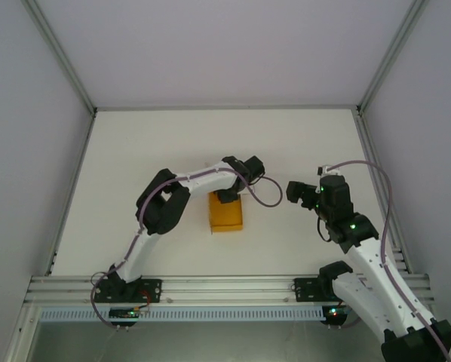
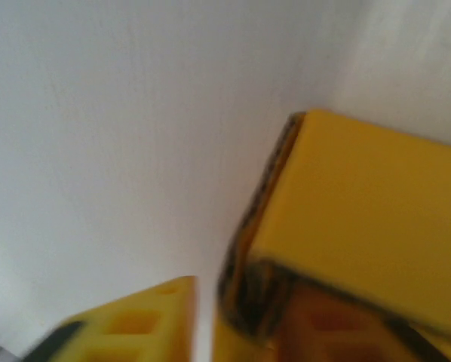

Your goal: Assemble paper box

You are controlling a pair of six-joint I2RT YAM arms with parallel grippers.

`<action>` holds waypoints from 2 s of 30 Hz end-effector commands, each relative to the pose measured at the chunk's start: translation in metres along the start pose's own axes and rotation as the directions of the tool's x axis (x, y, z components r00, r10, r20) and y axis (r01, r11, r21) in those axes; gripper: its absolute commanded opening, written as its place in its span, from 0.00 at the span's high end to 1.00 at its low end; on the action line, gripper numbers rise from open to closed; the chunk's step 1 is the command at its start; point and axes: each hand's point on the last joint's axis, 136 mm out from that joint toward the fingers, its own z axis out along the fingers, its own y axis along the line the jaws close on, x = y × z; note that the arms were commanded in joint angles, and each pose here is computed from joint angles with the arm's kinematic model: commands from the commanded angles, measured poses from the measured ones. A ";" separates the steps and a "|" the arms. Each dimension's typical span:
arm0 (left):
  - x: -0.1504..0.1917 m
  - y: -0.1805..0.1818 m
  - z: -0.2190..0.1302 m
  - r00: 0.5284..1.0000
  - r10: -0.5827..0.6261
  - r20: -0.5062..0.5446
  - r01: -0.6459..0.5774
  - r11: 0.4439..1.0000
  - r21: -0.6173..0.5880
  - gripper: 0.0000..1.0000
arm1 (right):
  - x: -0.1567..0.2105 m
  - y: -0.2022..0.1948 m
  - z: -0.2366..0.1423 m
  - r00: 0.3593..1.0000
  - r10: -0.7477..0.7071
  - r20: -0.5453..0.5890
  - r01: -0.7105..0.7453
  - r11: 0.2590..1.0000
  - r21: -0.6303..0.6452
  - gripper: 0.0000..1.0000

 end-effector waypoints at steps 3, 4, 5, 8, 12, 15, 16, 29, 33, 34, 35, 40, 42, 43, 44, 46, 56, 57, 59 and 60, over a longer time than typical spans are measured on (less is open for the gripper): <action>-0.001 0.002 -0.019 0.995 -0.006 0.097 0.001 0.999 0.054 0.32 | 0.004 0.004 -0.002 1.000 -0.017 -0.010 0.016 0.999 -0.039 0.01; -0.002 0.006 -0.027 0.992 -0.014 0.122 0.007 0.998 0.055 0.27 | 0.004 0.005 -0.003 1.000 -0.019 -0.009 0.019 0.999 -0.046 0.01; -0.002 0.009 -0.036 0.989 -0.020 0.148 0.011 0.998 0.066 0.23 | 0.004 0.006 -0.003 1.000 -0.022 -0.011 0.021 0.998 -0.052 0.01; -0.005 0.014 -0.063 0.972 -0.026 0.233 0.008 0.997 0.080 0.01 | 0.003 0.009 -0.004 1.000 -0.027 -0.013 0.026 0.997 -0.070 0.01; -0.014 0.024 -0.098 0.925 -0.046 0.376 0.012 0.996 0.091 0.00 | 0.003 0.010 -0.002 0.999 -0.031 -0.014 0.030 0.997 -0.076 0.01; -0.020 0.045 -0.127 0.870 -0.121 0.479 0.090 0.992 0.086 0.00 | -0.001 0.010 -0.001 0.999 -0.035 0.000 0.035 0.997 -0.072 0.01; -0.022 0.056 -0.137 0.843 -0.164 0.513 0.141 0.987 0.083 0.00 | -0.003 0.011 -0.001 0.999 -0.040 0.006 0.041 0.996 -0.076 0.01; 0.143 0.196 -0.162 0.101 -0.856 0.506 0.862 0.330 0.386 0.01 | 0.030 0.133 0.058 0.827 -0.562 -0.019 0.478 0.720 -0.503 0.01; 0.190 0.159 -0.107 -0.005 -0.922 0.387 0.916 0.151 0.373 0.01 | 0.063 0.168 0.090 0.712 -0.702 -0.004 0.555 0.567 -0.609 0.05; 0.195 0.147 -0.099 -0.022 -0.929 0.369 0.917 0.128 0.378 0.00 | 0.070 0.175 0.098 0.689 -0.725 -0.014 0.556 0.541 -0.631 0.09; 0.198 0.138 -0.092 -0.029 -0.932 0.362 0.916 0.120 0.382 0.01 | 0.076 0.181 0.104 0.665 -0.746 -0.019 0.558 0.514 -0.652 0.11; 0.226 0.113 -0.072 -0.105 -0.933 0.343 0.935 0.025 0.354 0.00 | 0.102 0.198 0.143 0.598 -0.801 -0.029 0.565 0.446 -0.694 0.19; 0.232 0.108 -0.070 -0.119 -0.935 0.333 0.935 0.007 0.355 0.01 | 0.106 0.204 0.154 0.600 -0.800 -0.012 0.572 0.438 -0.693 0.25; 0.234 0.106 -0.069 -0.116 -0.937 0.331 0.936 0.008 0.351 0.00 | 0.108 0.205 0.158 0.599 -0.801 -0.013 0.572 0.439 -0.693 0.28; 0.236 0.106 -0.069 -0.116 -0.935 0.336 0.939 0.007 0.343 0.01 | 0.111 0.206 0.161 0.597 -0.802 -0.018 0.568 0.438 -0.697 0.33; 0.243 0.104 -0.067 -0.117 -0.932 0.342 0.951 -0.006 0.308 0.01 | 0.116 0.205 0.165 0.603 -0.796 -0.047 0.553 0.460 -0.694 0.48; 0.252 0.106 -0.070 -0.149 -0.925 0.350 0.955 -0.044 0.292 0.01 | 0.089 0.163 0.179 0.767 -0.608 -0.207 0.526 0.780 -0.339 0.79; 0.251 0.106 -0.069 -0.150 -0.925 0.348 0.955 -0.045 0.294 0.00 | 0.088 0.152 0.178 0.784 -0.569 -0.251 0.511 0.819 -0.262 0.79; 0.250 0.104 -0.066 -0.149 -0.929 0.340 0.954 -0.045 0.297 0.00 | 0.094 0.136 0.170 0.799 -0.498 -0.336 0.478 0.866 -0.146 0.79; 0.250 0.104 -0.065 -0.153 -0.929 0.337 0.954 -0.050 0.297 0.01 | 0.096 0.129 0.165 0.812 -0.449 -0.373 0.456 0.887 -0.074 0.78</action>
